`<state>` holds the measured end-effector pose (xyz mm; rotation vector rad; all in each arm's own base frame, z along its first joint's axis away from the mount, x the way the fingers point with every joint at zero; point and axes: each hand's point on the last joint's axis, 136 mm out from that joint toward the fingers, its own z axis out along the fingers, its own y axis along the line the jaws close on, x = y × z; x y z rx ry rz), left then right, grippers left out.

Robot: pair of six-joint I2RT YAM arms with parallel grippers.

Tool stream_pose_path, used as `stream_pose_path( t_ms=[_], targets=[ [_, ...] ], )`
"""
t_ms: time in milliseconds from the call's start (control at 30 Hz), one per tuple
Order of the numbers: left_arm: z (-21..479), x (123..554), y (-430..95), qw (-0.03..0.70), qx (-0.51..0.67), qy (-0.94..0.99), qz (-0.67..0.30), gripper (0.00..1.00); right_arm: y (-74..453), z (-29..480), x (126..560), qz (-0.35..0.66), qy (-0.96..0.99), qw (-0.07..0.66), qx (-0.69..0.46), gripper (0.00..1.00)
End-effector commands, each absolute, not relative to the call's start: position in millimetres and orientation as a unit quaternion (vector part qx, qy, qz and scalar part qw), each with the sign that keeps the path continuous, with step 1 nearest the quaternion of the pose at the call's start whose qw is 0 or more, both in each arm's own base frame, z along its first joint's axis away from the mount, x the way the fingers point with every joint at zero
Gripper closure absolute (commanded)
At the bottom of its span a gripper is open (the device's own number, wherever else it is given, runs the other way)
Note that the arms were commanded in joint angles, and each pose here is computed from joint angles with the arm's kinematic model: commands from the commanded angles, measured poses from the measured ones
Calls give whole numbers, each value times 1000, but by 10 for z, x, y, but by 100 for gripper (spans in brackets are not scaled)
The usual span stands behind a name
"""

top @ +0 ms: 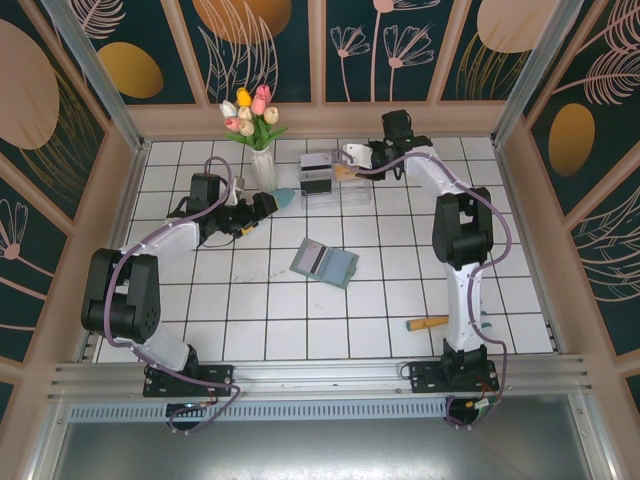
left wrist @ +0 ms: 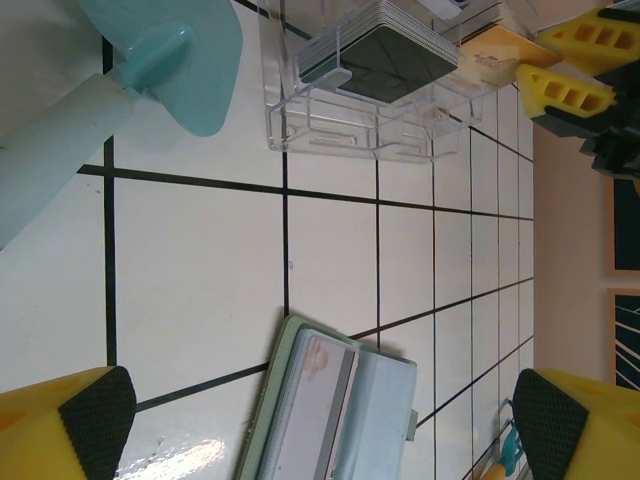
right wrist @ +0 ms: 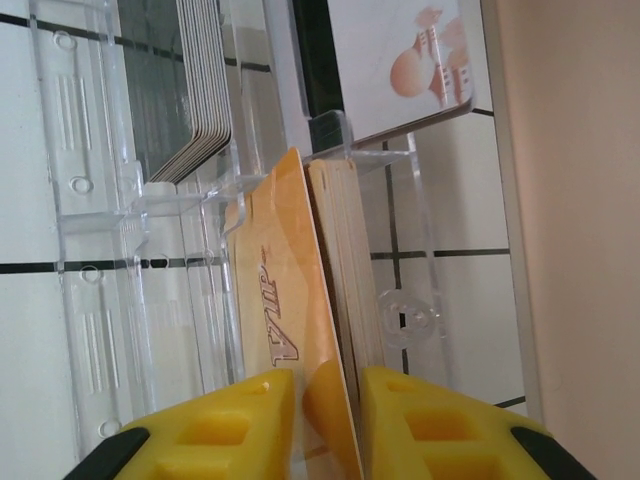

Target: Take the credit cards out of the card holder

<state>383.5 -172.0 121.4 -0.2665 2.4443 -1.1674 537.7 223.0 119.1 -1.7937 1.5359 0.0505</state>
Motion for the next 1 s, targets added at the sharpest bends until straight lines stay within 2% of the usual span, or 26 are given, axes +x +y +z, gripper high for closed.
stream_pose_path(
  t_ms=[0, 367, 667, 967],
  targets=[
    [1234, 3846, -1737, 212, -83, 874, -430, 2, 2225, 1237, 5387, 11, 589, 391, -707, 74],
    [1251, 3847, -1738, 213, -83, 873, -431, 1, 2251, 1619, 5390, 5, 577, 439, -689, 74],
    [1266, 3839, -1739, 214, -82, 872, -432, 1, 2246, 1714, 5404, -17, 564, 453, -690, 77],
    [1256, 3823, -1739, 213, -82, 872, -433, 1, 2253, 1468, 5362, -5, 572, 429, -699, 76]
  ],
)
